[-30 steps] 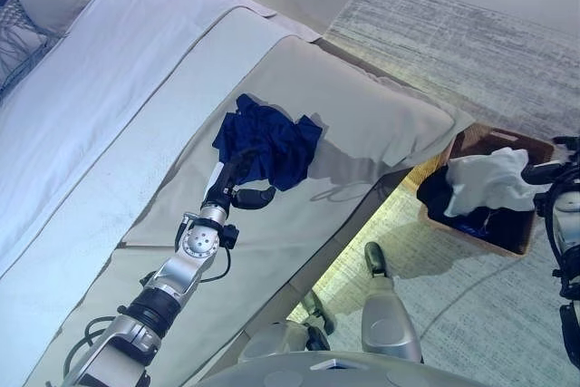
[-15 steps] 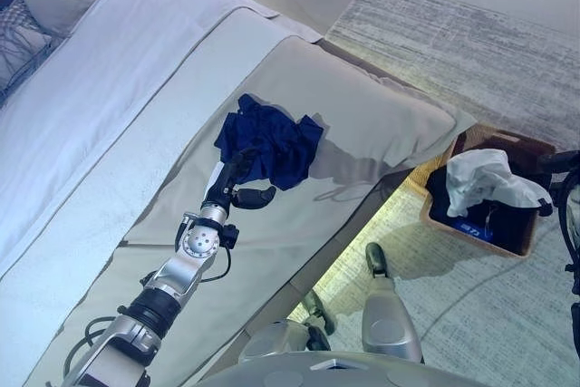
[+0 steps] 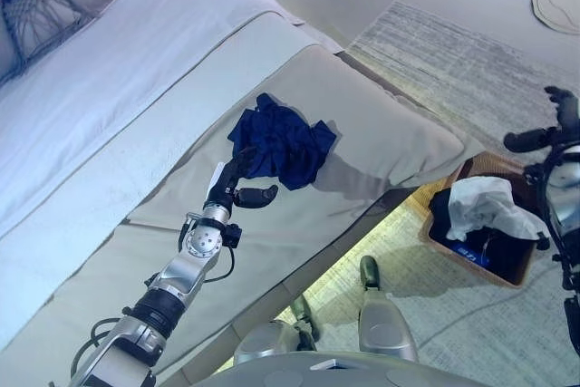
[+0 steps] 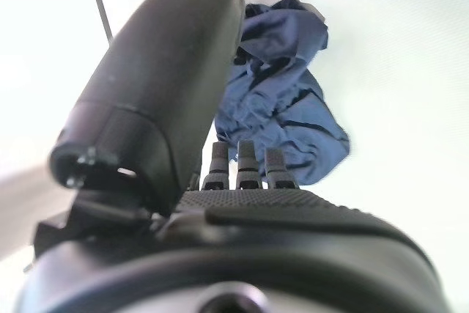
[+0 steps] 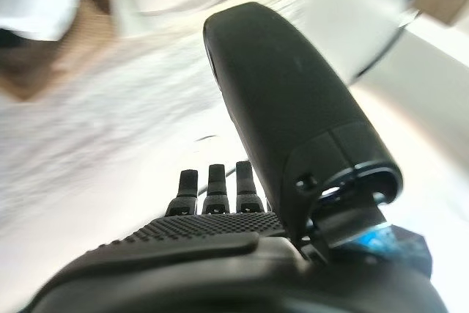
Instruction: Pick up the clothes from the bed and place them into the basket
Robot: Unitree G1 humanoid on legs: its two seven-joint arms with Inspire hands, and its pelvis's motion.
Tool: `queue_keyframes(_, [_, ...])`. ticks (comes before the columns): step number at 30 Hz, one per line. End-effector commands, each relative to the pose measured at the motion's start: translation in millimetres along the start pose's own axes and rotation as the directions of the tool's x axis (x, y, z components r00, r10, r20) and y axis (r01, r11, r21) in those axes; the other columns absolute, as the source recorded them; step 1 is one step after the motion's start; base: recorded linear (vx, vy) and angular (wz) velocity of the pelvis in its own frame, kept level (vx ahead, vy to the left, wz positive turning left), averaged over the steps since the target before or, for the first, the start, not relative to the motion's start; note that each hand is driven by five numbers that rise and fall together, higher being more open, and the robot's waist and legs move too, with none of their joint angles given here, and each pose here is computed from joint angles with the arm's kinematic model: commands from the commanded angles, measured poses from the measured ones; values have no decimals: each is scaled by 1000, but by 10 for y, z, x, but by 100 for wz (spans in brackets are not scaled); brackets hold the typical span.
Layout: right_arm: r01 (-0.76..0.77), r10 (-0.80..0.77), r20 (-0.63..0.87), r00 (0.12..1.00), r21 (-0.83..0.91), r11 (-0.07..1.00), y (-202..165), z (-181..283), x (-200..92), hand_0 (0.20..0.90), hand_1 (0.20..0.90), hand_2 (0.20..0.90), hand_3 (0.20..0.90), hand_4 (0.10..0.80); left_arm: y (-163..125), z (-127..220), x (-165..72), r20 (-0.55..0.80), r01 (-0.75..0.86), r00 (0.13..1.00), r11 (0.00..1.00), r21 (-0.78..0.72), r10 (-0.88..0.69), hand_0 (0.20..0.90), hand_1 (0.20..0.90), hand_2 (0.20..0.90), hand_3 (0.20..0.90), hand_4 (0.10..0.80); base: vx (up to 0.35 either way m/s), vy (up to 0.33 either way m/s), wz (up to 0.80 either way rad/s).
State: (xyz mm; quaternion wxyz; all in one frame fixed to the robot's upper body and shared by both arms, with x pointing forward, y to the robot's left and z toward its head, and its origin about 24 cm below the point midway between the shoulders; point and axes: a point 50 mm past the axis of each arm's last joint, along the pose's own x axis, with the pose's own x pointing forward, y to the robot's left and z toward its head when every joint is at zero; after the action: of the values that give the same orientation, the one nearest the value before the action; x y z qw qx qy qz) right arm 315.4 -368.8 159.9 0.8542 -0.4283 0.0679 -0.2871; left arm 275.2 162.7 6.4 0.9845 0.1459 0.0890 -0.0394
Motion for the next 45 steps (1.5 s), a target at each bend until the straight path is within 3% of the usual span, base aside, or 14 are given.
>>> queue_keyframes(1, [53, -63, 246, 967, 45, 998, -19, 638, 71, 900, 900, 900, 900, 800, 277, 107, 3, 90, -111, 990, 991, 71, 104, 900, 900, 900, 900, 800, 1, 49, 39])
queue_keyframes(12, [-106, 91, 327, 941, 28, 994, 422, 1024, 25, 900, 900, 900, 900, 800, 490, -155, -147, -2, -139, 990, 982, 129, 140, 900, 900, 900, 900, 800, 65, 18, 29])
queue_keyframes(22, [-189, 186, 277, 943, -18, 982, 652, 1064, 30, 900, 900, 900, 900, 800, 489, -295, -270, -37, -66, 997, 992, 107, 71, 900, 900, 900, 900, 800, 102, 75, 32])
queue_keyframes(33, [-59, 69, 252, 965, -48, 997, 341, 1214, 212, 900, 900, 900, 900, 800, 621, 103, -196, 167, -71, 985, 993, 97, 54, 900, 900, 900, 900, 800, -52, 14, 23])
queue_keyframes(45, [22, -7, 68, 998, -214, 977, 162, 997, 358, 900, 900, 900, 900, 800, 525, 160, -277, 197, -61, 979, 995, 79, 44, 900, 900, 900, 900, 800, -53, 0, 18])
